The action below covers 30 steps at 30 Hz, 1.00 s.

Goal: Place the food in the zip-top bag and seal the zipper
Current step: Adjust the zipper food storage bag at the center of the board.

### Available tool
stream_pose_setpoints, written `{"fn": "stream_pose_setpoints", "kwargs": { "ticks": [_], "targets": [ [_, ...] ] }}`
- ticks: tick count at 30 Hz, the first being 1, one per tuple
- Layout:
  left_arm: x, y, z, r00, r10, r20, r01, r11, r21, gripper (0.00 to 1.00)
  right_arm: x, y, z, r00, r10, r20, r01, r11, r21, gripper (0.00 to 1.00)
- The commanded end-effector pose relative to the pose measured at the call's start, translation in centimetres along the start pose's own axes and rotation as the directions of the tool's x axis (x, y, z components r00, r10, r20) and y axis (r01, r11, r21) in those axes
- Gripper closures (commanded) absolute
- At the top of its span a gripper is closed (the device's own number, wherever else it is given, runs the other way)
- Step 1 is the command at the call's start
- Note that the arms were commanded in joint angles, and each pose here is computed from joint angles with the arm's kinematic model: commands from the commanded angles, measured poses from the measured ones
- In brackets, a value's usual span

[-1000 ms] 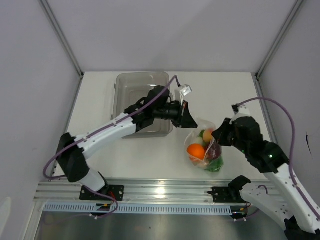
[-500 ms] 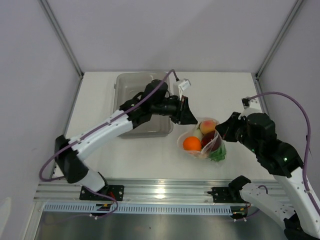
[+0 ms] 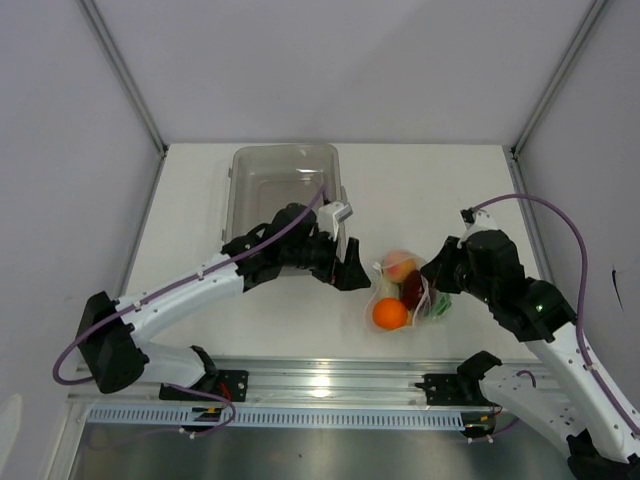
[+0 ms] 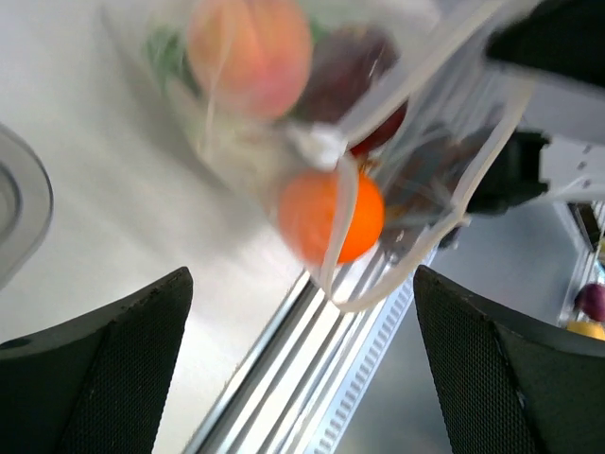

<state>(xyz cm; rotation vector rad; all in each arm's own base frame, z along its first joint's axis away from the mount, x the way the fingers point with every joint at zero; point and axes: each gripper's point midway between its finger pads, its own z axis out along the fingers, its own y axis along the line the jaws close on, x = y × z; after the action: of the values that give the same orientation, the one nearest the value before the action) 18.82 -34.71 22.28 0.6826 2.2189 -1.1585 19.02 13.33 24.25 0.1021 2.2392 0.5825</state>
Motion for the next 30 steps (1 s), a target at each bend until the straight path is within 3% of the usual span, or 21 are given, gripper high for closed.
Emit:
{"fn": "stream_pose_setpoints", "kwargs": {
  "ticks": [1,8,15,18,27,30],
  "targets": [
    [2.1,-0.2,-1.2,0.999,0.020,0.032,-0.019,0.999,-0.032,0.00,-2.7,1.6,-1.6,0.996,0.012,0.092,-0.006,0.998,-0.058,1.00],
    [6.9,0.0,-0.4,0.993,-0.097,0.074,0.102,0.993,-0.063,0.01,-2.7,2.1,-1.3,0.996,0.009,0.084,-0.002,0.997,-0.079,1.00],
    [6.7,-0.3,2.1,0.990,-0.120,0.072,0.123,0.991,-0.047,0.01,-2.8,2.4,-1.3,0.997,0.007,0.080,0.000,0.996,-0.091,1.00],
    [5.9,-0.9,2.8,0.989,-0.123,0.077,0.125,0.992,-0.025,0.11,-2.7,2.2,-1.4,0.997,0.006,0.080,0.001,0.996,-0.085,1.00],
    [6.4,-2.0,5.2,0.988,-0.153,0.014,0.152,0.987,0.049,0.69,-2.5,1.8,-1.7,0.997,-0.005,0.083,0.011,0.997,-0.071,1.00],
    [6.3,-2.6,5.3,0.990,-0.137,-0.014,0.138,0.988,0.071,0.79,-2.3,1.4,-1.7,0.997,-0.016,0.076,0.020,0.998,-0.054,1.00]
  ]
}}
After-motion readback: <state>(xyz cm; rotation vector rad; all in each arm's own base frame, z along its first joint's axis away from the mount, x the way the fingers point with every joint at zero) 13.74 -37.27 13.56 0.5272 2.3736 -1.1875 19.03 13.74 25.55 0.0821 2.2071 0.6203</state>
